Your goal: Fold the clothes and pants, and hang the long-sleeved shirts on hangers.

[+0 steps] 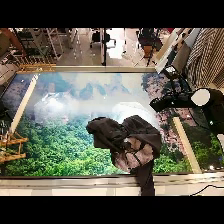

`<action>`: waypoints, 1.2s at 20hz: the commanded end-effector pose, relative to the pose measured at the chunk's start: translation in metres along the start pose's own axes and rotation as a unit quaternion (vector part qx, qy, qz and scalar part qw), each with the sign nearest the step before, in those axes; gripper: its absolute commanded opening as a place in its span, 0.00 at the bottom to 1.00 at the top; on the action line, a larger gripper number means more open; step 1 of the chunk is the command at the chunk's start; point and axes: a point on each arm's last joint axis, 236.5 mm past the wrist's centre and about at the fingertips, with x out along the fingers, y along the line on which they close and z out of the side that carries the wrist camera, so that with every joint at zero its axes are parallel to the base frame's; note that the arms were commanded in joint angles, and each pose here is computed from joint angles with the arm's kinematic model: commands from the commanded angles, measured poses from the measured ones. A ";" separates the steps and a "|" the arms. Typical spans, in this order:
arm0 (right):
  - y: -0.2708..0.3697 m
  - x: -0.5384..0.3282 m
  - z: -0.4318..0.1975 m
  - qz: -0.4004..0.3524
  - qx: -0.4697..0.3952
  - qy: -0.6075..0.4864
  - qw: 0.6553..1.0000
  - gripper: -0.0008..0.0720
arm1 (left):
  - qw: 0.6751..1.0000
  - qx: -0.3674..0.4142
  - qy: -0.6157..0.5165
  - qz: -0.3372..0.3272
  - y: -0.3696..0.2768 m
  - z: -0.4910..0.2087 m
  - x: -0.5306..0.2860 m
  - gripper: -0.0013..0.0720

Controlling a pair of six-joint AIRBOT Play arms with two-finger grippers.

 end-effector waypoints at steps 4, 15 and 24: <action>0.000 0.000 0.000 0.000 0.000 0.000 1.000 0.81 | 1.000 0.000 0.000 0.000 0.000 0.000 0.000 0.56; -0.001 0.000 0.001 -0.001 0.000 -0.002 1.000 0.81 | 1.000 0.003 -0.023 -0.010 -0.007 0.011 0.000 0.56; 0.002 -0.005 0.034 0.011 0.103 -0.073 0.992 0.81 | 0.952 0.183 -0.169 -0.178 -0.103 0.017 -0.067 0.56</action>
